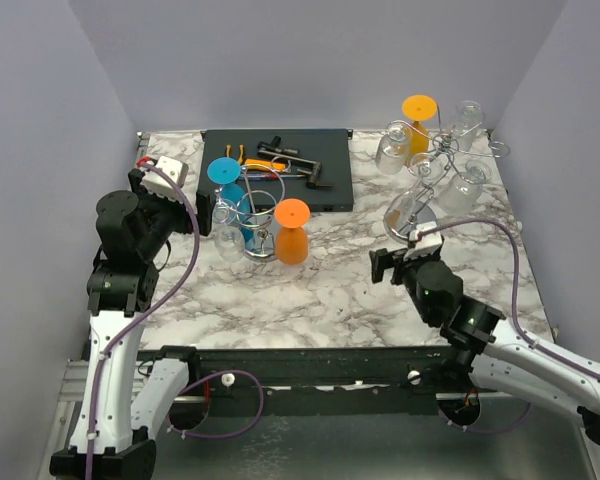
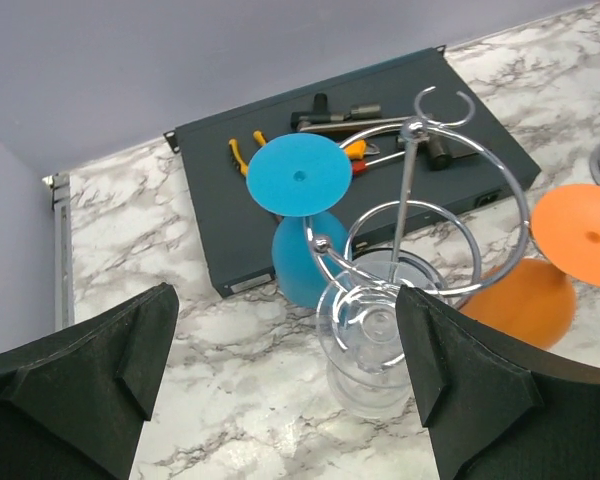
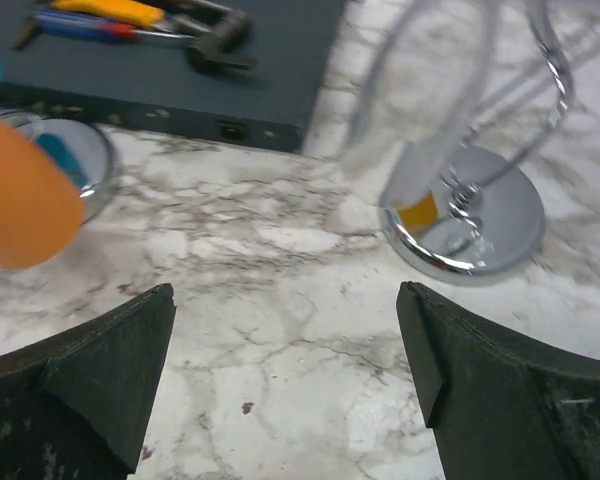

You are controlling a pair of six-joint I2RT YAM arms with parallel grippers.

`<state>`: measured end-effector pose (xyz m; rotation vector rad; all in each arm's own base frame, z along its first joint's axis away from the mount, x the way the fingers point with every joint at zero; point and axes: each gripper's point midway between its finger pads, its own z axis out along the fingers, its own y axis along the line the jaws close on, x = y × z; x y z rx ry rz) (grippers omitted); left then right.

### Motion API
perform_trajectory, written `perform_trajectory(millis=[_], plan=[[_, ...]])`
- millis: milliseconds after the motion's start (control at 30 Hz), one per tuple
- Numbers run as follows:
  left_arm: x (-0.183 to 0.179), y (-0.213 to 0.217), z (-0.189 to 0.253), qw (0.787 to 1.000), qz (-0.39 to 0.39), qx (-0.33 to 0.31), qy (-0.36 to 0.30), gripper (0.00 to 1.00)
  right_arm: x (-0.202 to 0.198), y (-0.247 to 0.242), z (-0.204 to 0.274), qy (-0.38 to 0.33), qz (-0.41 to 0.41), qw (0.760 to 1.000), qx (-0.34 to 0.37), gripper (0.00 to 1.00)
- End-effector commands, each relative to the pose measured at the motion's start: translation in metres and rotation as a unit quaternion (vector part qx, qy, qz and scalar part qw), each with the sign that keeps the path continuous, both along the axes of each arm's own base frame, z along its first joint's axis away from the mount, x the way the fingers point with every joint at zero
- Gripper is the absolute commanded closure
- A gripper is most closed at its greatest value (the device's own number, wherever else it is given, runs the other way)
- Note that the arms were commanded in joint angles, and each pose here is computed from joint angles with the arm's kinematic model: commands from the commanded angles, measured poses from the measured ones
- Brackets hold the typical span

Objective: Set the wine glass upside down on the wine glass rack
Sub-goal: Turn the wine glass upside down at the wine rack, then reset both arms

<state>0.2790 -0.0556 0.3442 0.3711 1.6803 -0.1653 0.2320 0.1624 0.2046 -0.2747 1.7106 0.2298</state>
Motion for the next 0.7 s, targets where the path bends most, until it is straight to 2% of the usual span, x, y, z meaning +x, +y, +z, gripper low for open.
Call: perform_trajectory(millis=[0, 167, 367, 500, 667], plan=[[0.018, 0.024, -0.002, 0.998, 0.068, -0.012, 0.003, 0.01, 0.028, -0.054, -0.026, 0.047, -0.145, 0.985, 0.079, 0.0], [0.028, 0.038, -0.01, 0.996, 0.087, -0.021, 0.016, 0.01, 0.054, -0.118, -0.052, 0.088, -0.234, 0.958, 0.138, 0.03], [0.032, 0.061, -0.028, 0.994, 0.103, -0.025, 0.026, 0.01, 0.06, -0.155, -0.062, 0.078, -0.305, 0.939, 0.14, 0.02], [0.037, 0.085, -0.053, 0.991, 0.116, -0.05, 0.048, 0.01, 0.053, -0.181, -0.085, 0.088, -0.369, 0.913, 0.151, 0.04], [0.048, 0.103, -0.094, 0.986, 0.125, -0.08, 0.073, 0.01, 0.05, -0.214, -0.093, 0.085, -0.446, 0.868, 0.199, 0.07]])
